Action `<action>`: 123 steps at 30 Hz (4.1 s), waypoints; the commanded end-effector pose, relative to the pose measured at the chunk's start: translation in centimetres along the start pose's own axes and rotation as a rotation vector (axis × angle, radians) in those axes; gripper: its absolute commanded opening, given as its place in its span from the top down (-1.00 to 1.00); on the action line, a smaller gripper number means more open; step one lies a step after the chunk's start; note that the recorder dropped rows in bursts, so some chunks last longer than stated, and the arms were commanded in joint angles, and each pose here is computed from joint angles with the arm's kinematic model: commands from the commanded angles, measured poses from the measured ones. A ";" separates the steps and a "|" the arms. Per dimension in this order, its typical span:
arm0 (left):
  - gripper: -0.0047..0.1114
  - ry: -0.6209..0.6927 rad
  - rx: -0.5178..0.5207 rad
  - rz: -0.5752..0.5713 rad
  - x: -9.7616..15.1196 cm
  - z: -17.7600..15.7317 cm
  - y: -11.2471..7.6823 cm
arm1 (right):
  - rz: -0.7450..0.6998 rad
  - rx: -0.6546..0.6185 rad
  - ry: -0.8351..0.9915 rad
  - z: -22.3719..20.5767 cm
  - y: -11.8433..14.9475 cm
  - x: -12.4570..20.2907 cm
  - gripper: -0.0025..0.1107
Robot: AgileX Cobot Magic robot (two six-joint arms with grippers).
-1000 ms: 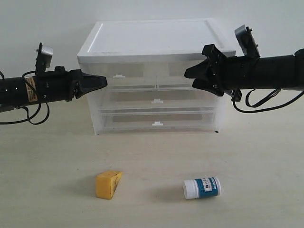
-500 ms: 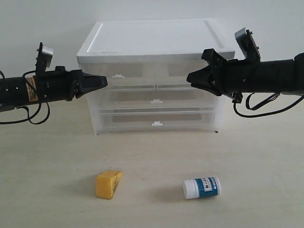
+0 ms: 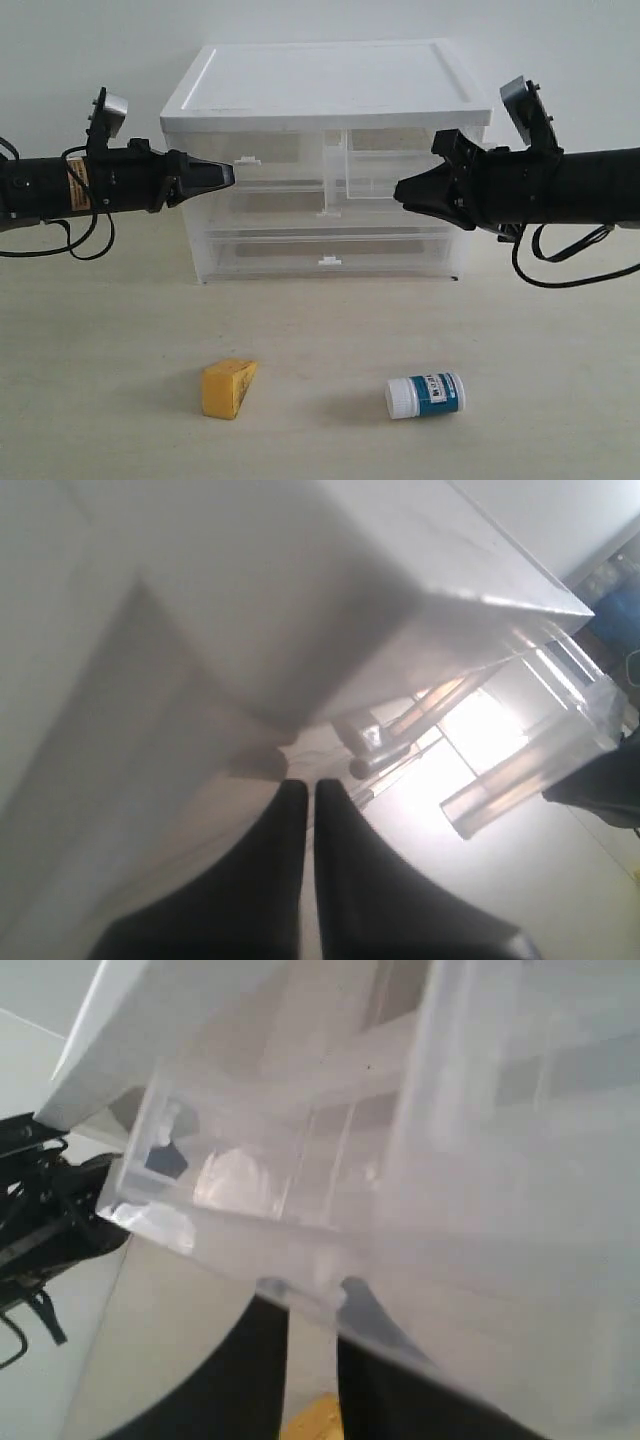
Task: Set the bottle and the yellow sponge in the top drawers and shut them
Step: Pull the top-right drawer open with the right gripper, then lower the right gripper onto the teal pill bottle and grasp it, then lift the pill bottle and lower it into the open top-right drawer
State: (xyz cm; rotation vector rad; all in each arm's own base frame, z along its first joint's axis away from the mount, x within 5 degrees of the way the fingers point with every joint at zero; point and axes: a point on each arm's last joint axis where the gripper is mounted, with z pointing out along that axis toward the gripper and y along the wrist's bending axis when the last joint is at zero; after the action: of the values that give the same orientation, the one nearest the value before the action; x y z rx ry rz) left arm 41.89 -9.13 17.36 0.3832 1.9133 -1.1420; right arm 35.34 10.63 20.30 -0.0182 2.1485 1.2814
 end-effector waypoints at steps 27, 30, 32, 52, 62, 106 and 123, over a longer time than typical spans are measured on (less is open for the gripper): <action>0.85 -0.101 -0.147 -0.050 -1.3 -0.2 1.7 | -0.714 0.119 0.282 -3.2 6.1 10.2 0.08; 0.85 -0.097 -0.146 -0.047 -1.3 -0.2 1.7 | -0.906 0.224 0.329 -2.0 6.7 11.7 -0.13; 0.85 -0.097 -0.146 -0.047 -1.3 -0.2 1.7 | -1.052 0.224 0.370 -1.6 7.1 12.4 -0.13; 0.85 -0.093 -0.101 -0.064 -1.3 -0.1 1.3 | -1.215 0.872 0.191 -1.9 7.7 9.2 0.16; 0.85 -0.083 -0.113 -0.058 -1.2 -0.1 1.4 | -1.052 1.030 0.127 -2.2 6.5 8.9 0.07; 0.85 -0.063 -0.112 -0.027 -1.0 -0.1 1.4 | -1.610 0.468 1.082 4.0 3.9 13.4 0.16; 0.85 -0.060 -0.115 -0.025 -1.0 -0.1 1.4 | -1.633 0.472 1.105 5.7 1.5 14.4 0.14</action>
State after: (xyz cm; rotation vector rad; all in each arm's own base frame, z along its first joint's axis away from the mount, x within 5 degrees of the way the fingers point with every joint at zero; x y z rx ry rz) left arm 41.93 -9.15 17.40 0.4128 1.9165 -1.1263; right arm 26.19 20.39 12.78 -2.0898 1.9412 -0.3506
